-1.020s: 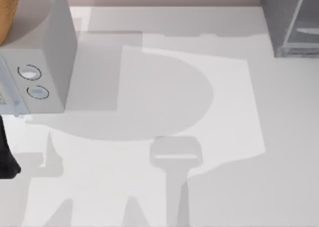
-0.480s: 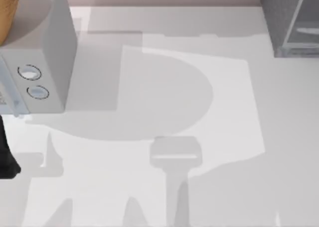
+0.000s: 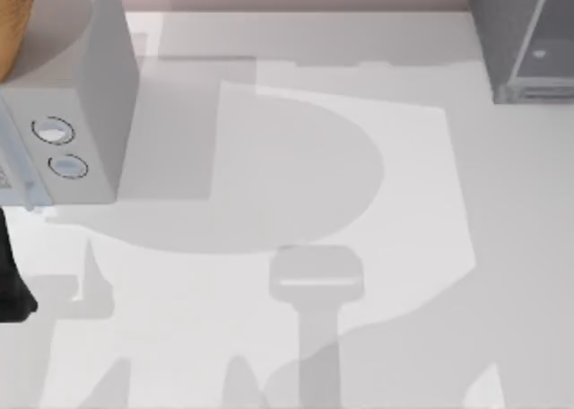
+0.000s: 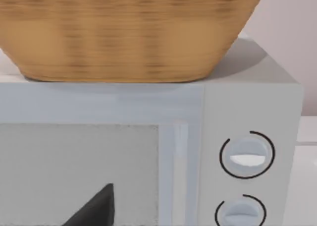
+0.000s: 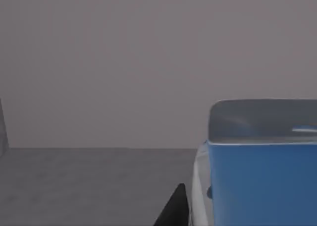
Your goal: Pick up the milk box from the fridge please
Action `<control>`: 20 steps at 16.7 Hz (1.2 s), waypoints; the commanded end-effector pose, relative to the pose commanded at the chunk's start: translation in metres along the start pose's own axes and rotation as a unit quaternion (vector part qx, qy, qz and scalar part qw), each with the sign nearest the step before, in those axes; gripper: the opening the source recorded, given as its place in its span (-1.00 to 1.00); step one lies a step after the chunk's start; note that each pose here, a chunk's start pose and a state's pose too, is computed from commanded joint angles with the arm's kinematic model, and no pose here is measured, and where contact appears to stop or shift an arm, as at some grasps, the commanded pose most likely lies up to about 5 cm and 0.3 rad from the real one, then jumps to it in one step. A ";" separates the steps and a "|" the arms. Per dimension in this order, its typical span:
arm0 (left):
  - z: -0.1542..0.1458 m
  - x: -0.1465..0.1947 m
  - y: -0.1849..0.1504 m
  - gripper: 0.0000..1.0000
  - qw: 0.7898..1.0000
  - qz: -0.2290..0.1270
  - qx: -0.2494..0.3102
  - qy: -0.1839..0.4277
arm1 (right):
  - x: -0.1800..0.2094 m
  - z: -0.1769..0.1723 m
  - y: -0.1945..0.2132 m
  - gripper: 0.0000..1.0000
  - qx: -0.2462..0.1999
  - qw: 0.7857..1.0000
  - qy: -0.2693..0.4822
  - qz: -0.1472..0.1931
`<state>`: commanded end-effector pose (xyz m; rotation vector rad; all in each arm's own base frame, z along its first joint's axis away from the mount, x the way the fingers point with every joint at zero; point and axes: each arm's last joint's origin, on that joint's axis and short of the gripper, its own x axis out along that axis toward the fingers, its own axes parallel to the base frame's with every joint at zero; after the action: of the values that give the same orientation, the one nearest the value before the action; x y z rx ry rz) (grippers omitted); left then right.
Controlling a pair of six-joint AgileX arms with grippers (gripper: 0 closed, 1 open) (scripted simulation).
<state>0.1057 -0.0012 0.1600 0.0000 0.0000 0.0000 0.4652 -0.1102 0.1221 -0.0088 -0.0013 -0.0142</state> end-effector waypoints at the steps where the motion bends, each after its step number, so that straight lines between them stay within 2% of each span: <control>1: 0.000 0.000 0.000 1.00 1.000 0.000 0.000 0.000 | 0.000 -0.001 0.000 -1.00 0.001 1.000 0.000 0.000; 5: 0.000 0.000 0.000 1.00 1.000 0.000 0.000 0.000 | -0.015 0.005 0.000 -1.00 -0.001 1.000 -0.008 0.004; 12: 0.000 0.000 0.000 1.00 1.000 0.000 0.000 0.000 | -0.092 -0.003 0.000 -1.00 0.003 1.000 0.006 0.001; 20: 0.000 0.000 0.000 1.00 1.000 0.000 0.000 0.000 | -0.099 -0.001 0.002 -1.00 0.003 1.000 0.004 0.003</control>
<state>0.1057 -0.0012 0.1600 0.0000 0.0000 0.0000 0.3660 -0.1064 0.1211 -0.0035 0.0059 -0.0082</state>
